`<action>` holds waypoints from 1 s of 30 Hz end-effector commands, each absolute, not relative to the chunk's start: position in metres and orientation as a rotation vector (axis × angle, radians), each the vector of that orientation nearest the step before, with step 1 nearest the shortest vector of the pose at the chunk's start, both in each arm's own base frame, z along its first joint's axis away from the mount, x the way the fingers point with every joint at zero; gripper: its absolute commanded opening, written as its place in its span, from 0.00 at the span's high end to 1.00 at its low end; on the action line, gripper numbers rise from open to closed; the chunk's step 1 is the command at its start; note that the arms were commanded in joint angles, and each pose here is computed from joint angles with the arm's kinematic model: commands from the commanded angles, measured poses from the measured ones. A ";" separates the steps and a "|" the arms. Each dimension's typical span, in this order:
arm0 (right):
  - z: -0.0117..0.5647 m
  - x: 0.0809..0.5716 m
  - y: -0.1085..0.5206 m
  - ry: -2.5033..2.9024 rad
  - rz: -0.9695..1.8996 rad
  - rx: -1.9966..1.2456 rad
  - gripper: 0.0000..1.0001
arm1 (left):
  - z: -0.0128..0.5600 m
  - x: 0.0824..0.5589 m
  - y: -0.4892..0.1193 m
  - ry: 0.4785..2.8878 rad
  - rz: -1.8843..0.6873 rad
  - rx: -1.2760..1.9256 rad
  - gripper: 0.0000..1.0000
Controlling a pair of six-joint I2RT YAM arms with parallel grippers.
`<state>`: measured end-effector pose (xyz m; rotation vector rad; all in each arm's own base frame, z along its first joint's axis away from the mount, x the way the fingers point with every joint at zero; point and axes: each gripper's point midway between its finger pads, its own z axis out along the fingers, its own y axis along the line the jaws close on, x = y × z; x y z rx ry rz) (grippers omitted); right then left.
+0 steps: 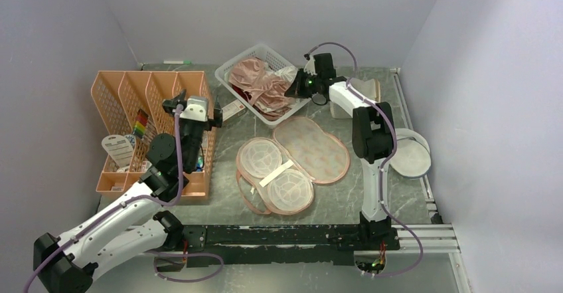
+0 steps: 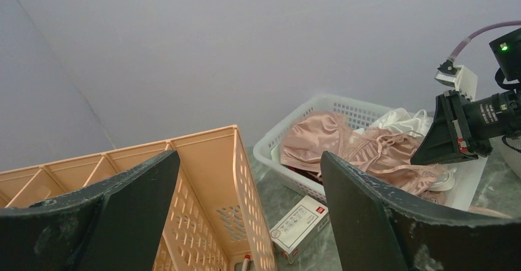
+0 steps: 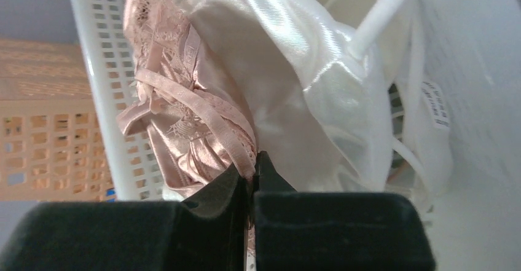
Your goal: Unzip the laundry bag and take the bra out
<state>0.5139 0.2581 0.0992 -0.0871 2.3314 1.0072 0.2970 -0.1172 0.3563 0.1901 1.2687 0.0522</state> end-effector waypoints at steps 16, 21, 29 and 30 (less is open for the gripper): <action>0.190 0.422 0.172 2.140 0.561 -0.169 0.33 | 0.349 0.303 -0.131 1.288 0.018 0.222 0.03; 0.127 0.353 0.117 2.168 0.370 -0.053 0.23 | 0.346 0.305 -0.134 1.295 0.009 0.229 0.03; 0.092 0.344 0.064 2.200 0.195 0.110 0.26 | 0.343 0.305 -0.144 1.307 -0.029 0.261 0.03; 0.087 0.347 0.057 2.214 0.157 0.135 0.28 | 0.342 0.306 -0.146 1.309 -0.031 0.266 0.03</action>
